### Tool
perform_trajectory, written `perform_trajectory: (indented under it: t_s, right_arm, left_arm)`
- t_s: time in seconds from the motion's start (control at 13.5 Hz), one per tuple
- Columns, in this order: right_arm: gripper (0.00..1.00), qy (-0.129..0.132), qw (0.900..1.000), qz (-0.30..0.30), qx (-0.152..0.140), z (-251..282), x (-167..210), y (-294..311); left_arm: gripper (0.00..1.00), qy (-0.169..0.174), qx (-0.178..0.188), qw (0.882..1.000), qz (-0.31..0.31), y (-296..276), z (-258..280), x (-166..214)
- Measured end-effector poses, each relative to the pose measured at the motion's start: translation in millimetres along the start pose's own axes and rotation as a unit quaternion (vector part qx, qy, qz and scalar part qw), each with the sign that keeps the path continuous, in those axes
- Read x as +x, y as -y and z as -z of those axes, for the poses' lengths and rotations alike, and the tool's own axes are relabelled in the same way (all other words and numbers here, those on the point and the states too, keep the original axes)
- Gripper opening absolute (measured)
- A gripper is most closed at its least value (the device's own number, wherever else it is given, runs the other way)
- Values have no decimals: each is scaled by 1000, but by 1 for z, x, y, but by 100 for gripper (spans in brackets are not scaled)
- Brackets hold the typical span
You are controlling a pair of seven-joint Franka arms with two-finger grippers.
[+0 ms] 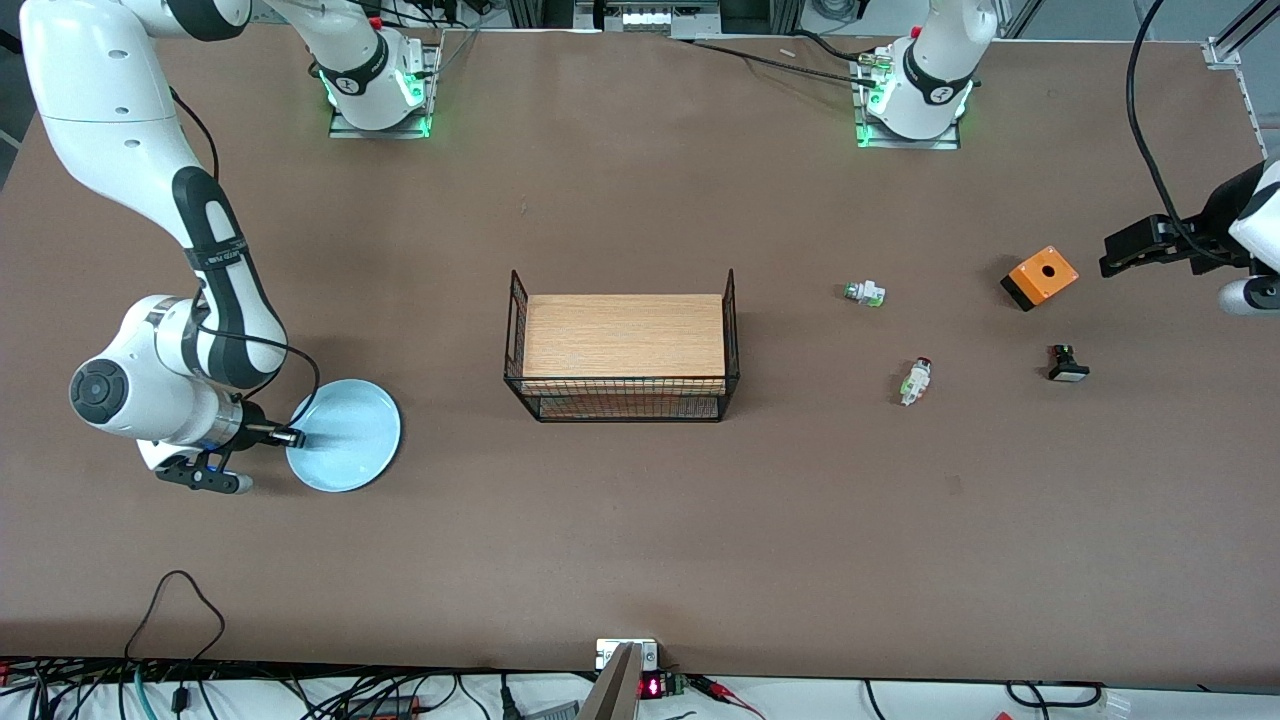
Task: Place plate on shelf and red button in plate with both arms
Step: 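Close the right gripper on the plate rim, then lift the plate with the right gripper and carry it toward the wooden basket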
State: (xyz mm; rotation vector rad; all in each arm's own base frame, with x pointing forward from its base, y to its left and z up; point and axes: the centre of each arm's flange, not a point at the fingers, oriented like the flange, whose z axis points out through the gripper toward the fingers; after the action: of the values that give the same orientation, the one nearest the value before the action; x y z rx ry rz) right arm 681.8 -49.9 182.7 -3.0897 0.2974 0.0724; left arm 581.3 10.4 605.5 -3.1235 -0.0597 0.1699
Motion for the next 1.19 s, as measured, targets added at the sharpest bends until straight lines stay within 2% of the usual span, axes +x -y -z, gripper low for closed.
perform_trajectory:
  t_s: [0.07, 0.15, 0.52, 0.59, 0.82, 1.19]
  right_arm:
    - [12, 10, 1000, 1, 1, 2, -2, 1]
    - [7, 21, 1000, 1, 1, 4, -4, 2]
    - [6, 49, 999, 6, 5, 25, -11, 8]
    - [3, 56, 998, 7, 8, 38, -13, 11]
    - [3, 99, 995, 7, 20, 84, -25, 16]
    - [3, 159, 985, -5, 62, 143, -46, 14]
  left_arm:
    - [100, 0, 0, 1000, 0, 0, 0, 0]
    - [100, 0, 0, 1000, 0, 0, 0, 0]
    - [100, 0, 0, 1000, -1, -1, 0, 0]
    - [100, 0, 0, 1000, -1, -1, 0, 0]
    - [100, 0, 0, 1000, -1, -1, 0, 0]
    - [100, 0, 0, 1000, -1, -1, 0, 0]
